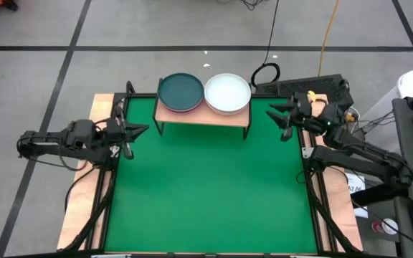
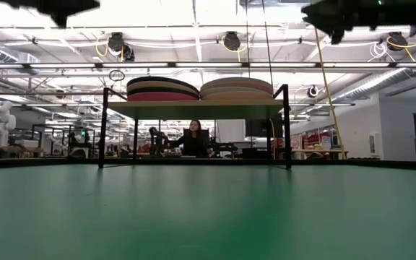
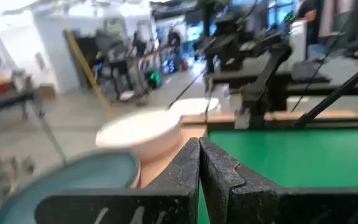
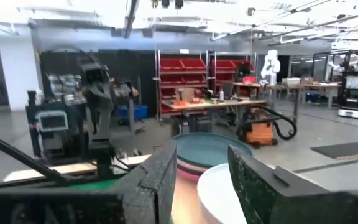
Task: Place and stack plates onto a shelf
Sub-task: Return to Home Position
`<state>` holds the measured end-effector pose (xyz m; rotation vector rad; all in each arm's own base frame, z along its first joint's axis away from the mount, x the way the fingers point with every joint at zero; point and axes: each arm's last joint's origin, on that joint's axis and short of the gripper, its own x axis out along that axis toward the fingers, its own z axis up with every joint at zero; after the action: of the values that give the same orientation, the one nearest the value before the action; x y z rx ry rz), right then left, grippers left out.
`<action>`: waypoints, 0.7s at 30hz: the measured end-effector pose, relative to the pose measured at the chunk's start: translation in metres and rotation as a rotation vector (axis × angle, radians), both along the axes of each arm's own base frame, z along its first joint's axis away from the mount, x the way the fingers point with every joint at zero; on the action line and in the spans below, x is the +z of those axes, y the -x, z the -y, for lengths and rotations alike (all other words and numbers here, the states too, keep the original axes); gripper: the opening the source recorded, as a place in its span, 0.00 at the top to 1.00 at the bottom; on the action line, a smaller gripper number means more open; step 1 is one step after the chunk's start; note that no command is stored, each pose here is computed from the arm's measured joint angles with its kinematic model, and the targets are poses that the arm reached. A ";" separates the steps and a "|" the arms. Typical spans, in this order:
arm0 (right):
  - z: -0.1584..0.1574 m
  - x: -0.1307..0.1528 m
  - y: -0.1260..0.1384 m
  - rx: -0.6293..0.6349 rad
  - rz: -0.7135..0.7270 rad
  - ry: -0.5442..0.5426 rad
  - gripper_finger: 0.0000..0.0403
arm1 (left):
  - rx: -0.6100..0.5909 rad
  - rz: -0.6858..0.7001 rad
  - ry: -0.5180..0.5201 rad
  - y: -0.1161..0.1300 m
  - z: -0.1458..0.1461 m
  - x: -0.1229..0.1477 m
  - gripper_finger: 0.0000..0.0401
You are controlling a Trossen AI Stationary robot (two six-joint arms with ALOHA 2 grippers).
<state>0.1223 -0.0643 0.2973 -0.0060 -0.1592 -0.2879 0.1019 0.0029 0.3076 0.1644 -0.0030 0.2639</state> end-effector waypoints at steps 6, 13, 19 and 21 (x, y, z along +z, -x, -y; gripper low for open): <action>-0.004 -0.036 0.006 0.002 -0.034 -0.036 0.69 | 0.028 0.079 0.093 0.009 -0.003 -0.031 0.97; -0.014 -0.035 0.024 -0.006 -0.081 -0.015 0.69 | 0.019 0.217 0.138 0.029 -0.004 -0.035 0.97; -0.034 -0.024 0.057 -0.013 0.024 0.056 0.69 | 0.019 0.274 0.112 0.046 -0.004 -0.034 0.97; -0.039 -0.026 0.066 -0.013 0.033 0.058 0.69 | 0.024 0.226 0.107 0.045 -0.004 -0.038 0.97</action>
<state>0.0562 -0.0254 0.2712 -0.0595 -0.1999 -0.2961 0.0564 0.0072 0.2693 0.0278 -0.2112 0.3045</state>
